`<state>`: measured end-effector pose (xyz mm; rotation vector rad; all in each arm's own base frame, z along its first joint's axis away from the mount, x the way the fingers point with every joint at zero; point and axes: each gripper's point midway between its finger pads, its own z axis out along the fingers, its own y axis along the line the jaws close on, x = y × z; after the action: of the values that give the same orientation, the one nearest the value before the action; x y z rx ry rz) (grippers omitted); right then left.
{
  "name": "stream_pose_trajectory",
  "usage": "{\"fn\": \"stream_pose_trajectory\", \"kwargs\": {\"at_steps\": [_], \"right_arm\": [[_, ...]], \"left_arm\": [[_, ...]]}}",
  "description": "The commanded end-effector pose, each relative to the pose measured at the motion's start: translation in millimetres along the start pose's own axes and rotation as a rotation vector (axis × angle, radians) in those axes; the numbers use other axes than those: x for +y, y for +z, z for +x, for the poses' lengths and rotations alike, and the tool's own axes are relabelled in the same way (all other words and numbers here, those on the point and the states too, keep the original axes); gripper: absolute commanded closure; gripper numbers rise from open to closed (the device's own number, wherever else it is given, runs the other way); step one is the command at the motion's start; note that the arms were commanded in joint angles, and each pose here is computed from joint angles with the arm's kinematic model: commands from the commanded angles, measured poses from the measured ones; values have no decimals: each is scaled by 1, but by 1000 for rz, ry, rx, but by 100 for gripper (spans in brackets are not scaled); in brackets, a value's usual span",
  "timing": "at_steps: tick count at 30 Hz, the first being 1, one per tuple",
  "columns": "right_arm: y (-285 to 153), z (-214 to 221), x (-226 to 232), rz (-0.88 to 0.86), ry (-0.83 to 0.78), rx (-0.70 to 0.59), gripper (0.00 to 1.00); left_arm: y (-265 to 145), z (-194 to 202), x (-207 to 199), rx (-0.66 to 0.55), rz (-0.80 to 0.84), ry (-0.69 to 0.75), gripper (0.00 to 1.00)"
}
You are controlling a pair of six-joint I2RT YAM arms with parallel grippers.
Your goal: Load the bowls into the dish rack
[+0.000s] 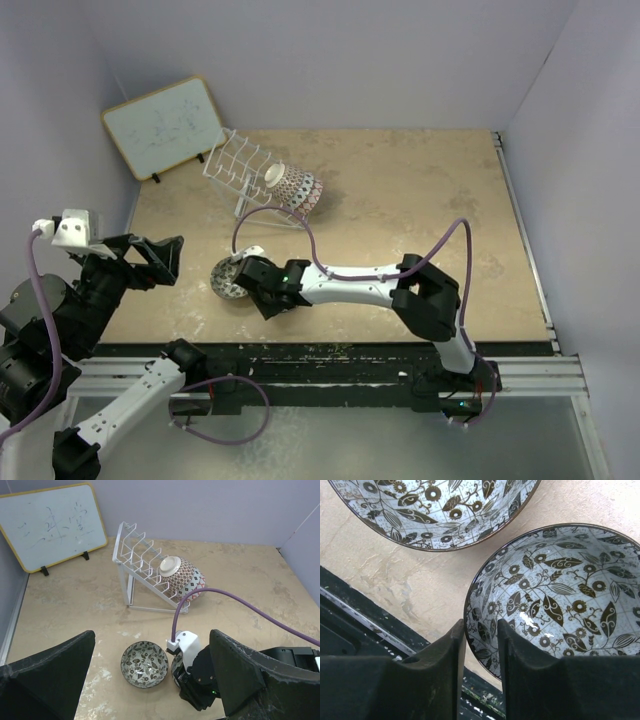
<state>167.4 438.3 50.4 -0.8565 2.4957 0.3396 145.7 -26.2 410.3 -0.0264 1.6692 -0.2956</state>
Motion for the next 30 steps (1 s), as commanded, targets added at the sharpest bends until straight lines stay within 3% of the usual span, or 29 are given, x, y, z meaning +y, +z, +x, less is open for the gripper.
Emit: {"fn": "stream_pose_trajectory", "kwargs": {"at_steps": [1,9,12,22,27,30], "right_arm": [[-7,-3,-7,55,-13,-12,69],[-13,10,-31,202,-37,5,88],[-24,5,-37,230,-27,-12,100],[-94,-61,-25,81,89,-234,100],[-113,-101,-41,-125,239,-361,100],[-139,-134,-48,-323,343,-507,100]], "left_arm": [[-1,-3,2,-20,-3,11,1],[-2,-1,2,-19,2,6,1],[-2,-2,1,-22,4,6,1],[-1,-7,-2,-34,15,6,1],[-2,-13,-1,-45,11,17,1],[-4,-17,-1,-51,9,25,1]]}}
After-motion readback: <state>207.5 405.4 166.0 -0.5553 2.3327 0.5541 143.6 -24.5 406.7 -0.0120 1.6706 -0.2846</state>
